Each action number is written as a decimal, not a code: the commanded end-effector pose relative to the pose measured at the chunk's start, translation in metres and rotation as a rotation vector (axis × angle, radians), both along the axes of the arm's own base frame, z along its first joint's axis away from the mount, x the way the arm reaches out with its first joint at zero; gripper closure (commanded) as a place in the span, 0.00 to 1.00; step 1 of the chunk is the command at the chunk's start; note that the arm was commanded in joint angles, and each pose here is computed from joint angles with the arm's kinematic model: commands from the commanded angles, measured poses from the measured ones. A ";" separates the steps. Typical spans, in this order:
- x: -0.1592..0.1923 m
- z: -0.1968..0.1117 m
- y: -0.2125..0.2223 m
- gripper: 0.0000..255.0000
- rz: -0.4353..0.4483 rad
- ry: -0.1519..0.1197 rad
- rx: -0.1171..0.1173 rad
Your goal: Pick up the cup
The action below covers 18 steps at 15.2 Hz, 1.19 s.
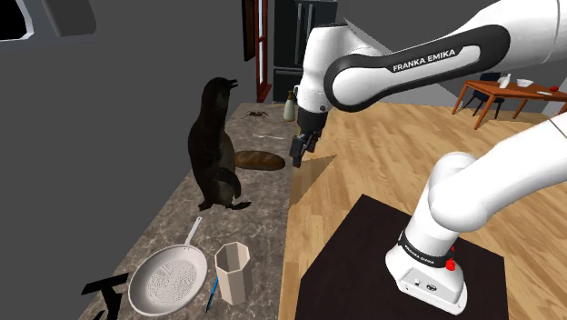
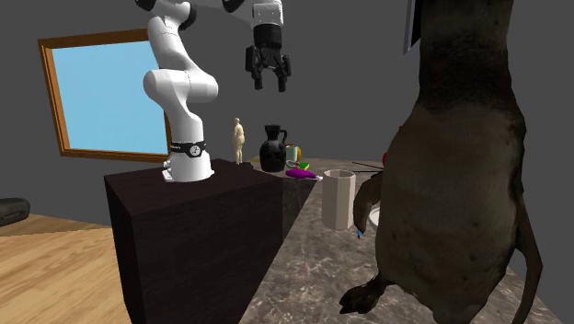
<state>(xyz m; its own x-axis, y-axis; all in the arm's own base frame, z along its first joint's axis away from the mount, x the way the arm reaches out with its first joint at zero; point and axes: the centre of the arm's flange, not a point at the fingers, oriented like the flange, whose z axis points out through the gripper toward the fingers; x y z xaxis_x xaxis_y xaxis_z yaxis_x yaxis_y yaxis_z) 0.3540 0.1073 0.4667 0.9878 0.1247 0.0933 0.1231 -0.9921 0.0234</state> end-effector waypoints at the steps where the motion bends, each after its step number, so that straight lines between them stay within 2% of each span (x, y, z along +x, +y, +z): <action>1: 0.007 -0.020 0.013 0.00 0.003 0.001 0.001; 18: 0.063 -0.197 0.140 0.00 0.031 0.024 0.002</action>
<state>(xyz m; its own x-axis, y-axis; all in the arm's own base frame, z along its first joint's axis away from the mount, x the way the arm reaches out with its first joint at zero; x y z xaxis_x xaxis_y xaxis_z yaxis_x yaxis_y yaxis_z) 0.4113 0.2412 0.2830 0.9854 0.1549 0.0704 0.1539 -0.9879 0.0197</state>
